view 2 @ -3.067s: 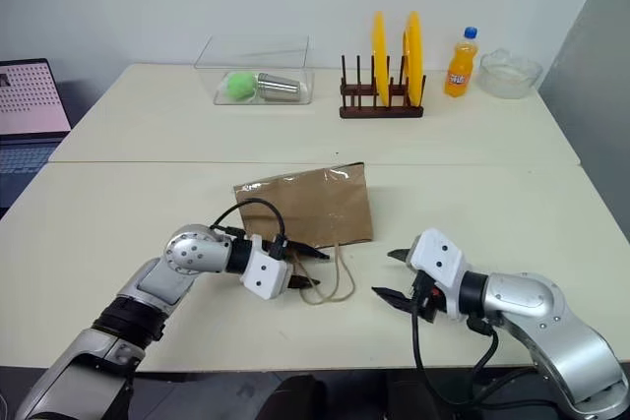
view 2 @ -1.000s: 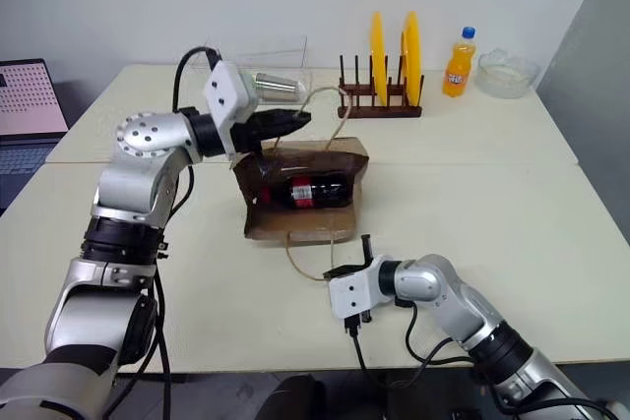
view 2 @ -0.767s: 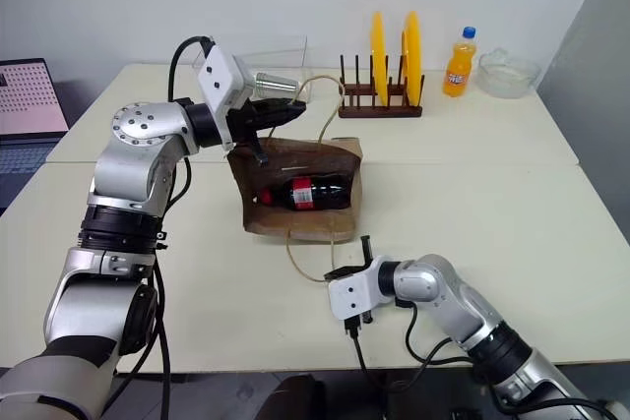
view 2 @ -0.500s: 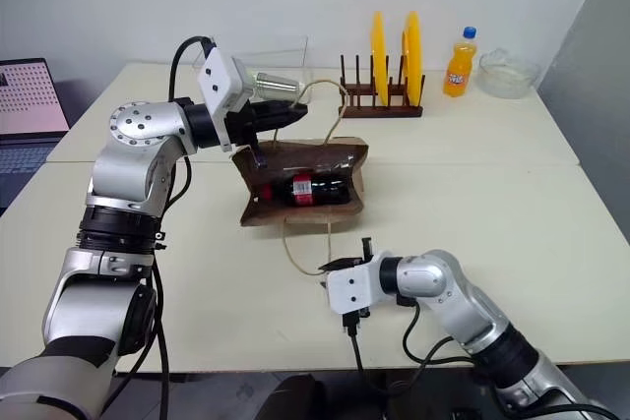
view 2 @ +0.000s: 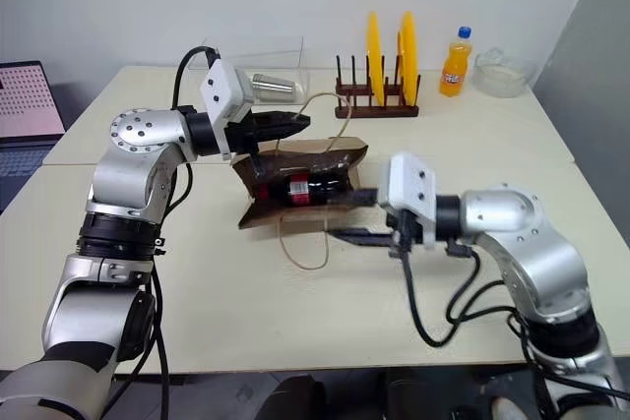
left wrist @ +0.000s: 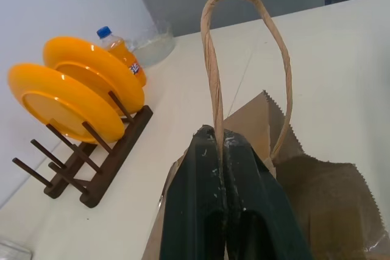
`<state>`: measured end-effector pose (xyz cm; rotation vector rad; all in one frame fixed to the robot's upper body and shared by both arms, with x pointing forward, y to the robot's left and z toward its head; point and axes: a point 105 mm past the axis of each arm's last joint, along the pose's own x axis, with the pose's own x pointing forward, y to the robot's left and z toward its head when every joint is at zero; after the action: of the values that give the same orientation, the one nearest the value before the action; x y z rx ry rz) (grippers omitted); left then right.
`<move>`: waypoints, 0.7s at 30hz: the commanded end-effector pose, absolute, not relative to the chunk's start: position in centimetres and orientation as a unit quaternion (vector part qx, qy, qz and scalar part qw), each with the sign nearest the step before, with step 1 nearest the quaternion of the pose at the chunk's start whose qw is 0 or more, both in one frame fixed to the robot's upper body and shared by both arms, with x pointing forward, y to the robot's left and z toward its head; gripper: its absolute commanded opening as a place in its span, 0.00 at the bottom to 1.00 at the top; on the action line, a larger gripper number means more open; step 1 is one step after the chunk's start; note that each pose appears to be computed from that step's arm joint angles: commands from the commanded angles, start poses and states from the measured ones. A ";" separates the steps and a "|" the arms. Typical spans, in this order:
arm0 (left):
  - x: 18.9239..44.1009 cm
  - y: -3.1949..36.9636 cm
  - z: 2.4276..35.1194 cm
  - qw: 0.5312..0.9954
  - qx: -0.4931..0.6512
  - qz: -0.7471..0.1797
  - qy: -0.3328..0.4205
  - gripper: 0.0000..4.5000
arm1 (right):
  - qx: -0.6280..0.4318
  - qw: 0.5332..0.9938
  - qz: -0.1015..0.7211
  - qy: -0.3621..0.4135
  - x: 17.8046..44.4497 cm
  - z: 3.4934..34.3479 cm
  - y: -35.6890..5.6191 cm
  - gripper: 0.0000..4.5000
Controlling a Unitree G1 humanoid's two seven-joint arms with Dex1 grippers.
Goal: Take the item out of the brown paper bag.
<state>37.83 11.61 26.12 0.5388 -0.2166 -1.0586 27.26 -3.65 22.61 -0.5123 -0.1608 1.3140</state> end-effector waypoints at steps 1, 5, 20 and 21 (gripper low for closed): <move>37.3 11.5 28.1 0.819 0.255 -0.496 -0.135 0.00 | -0.310 0.773 0.548 -0.081 30.4 21.7 -0.7 0.44; 37.2 11.5 28.5 0.819 0.245 -0.500 -0.140 0.00 | -0.373 0.777 0.500 -0.077 33.6 20.6 1.7 0.44; 37.1 11.8 29.0 0.823 0.238 -0.495 -0.146 0.00 | -0.571 0.687 0.443 -0.081 38.7 17.6 3.6 0.99; 37.0 11.8 29.1 0.822 0.238 -0.495 -0.148 0.00 | -0.577 0.684 0.440 -0.077 39.0 17.4 3.7 0.99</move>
<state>37.69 11.69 26.65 0.4799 -0.2250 -1.0698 38.90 2.94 16.31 -1.2475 -0.1141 0.9999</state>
